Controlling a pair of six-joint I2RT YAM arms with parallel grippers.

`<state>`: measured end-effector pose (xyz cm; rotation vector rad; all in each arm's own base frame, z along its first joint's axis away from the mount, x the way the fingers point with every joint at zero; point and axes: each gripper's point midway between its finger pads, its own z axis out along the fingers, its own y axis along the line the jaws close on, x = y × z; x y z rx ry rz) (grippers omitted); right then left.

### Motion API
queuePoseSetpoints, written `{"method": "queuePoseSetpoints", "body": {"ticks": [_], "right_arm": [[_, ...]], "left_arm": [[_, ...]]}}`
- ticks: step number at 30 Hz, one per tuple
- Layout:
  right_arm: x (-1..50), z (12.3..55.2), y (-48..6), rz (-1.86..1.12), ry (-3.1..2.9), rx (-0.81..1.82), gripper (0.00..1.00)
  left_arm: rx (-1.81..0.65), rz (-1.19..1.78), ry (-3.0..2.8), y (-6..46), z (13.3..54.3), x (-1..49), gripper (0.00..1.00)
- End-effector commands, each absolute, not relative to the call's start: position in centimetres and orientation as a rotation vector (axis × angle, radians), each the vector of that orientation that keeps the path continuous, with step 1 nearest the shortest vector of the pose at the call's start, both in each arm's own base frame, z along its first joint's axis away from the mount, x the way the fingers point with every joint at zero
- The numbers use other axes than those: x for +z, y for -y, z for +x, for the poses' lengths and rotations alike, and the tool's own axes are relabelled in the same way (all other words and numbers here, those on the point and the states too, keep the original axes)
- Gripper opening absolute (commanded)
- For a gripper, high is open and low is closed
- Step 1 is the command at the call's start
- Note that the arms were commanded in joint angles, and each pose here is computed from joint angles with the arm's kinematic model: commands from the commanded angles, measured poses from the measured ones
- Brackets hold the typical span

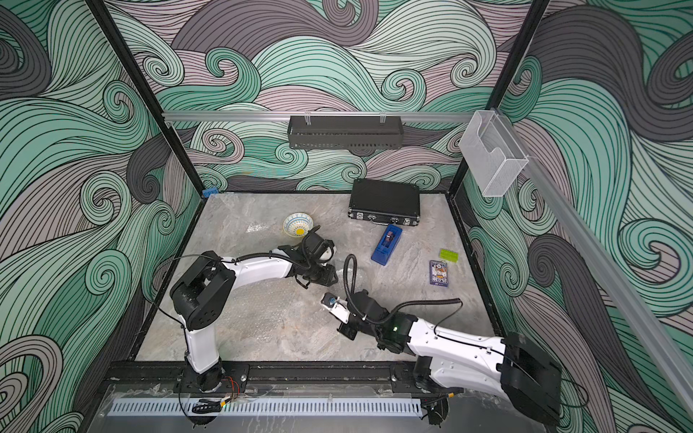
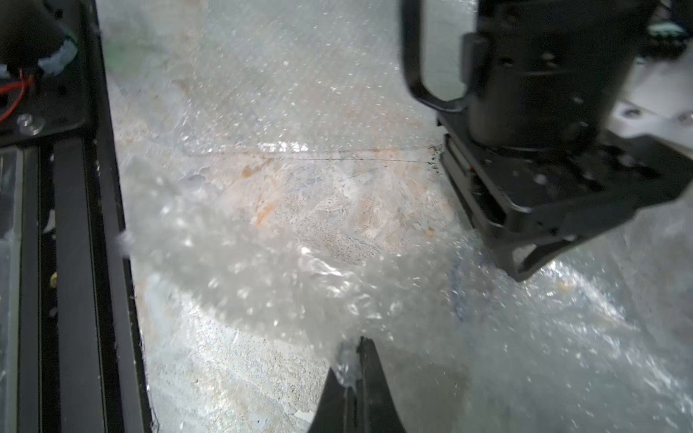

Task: Wrap bowls in bubble wrap
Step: Wrap the bowl in bubble wrap.

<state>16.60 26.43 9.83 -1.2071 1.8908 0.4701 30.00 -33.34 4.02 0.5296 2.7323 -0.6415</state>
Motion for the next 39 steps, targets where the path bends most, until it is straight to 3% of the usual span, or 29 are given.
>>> {"method": "queuePoseSetpoints", "body": {"ticks": [1, 16, 27, 39], "right_arm": [[11.5, 18.7, -25.5, -0.951, -1.950, 0.553, 0.00], [12.0, 24.9, -21.0, -0.404, -2.162, 0.686, 0.00], [11.5, 28.7, -21.8, -0.325, -2.338, 0.708, 0.00], [5.2, 29.5, -20.4, -0.260, -2.665, 0.538, 0.00]], "left_arm": [[-0.631, 0.560, -2.749, 33.5, 29.6, 3.3, 0.39], [-0.647, 0.621, -2.732, 34.5, 29.0, 3.4, 0.32], [-0.645, 0.662, -2.728, 35.0, 28.5, 3.2, 0.28], [-0.654, 0.658, -2.727, 35.1, 28.0, 2.7, 0.27]]}}
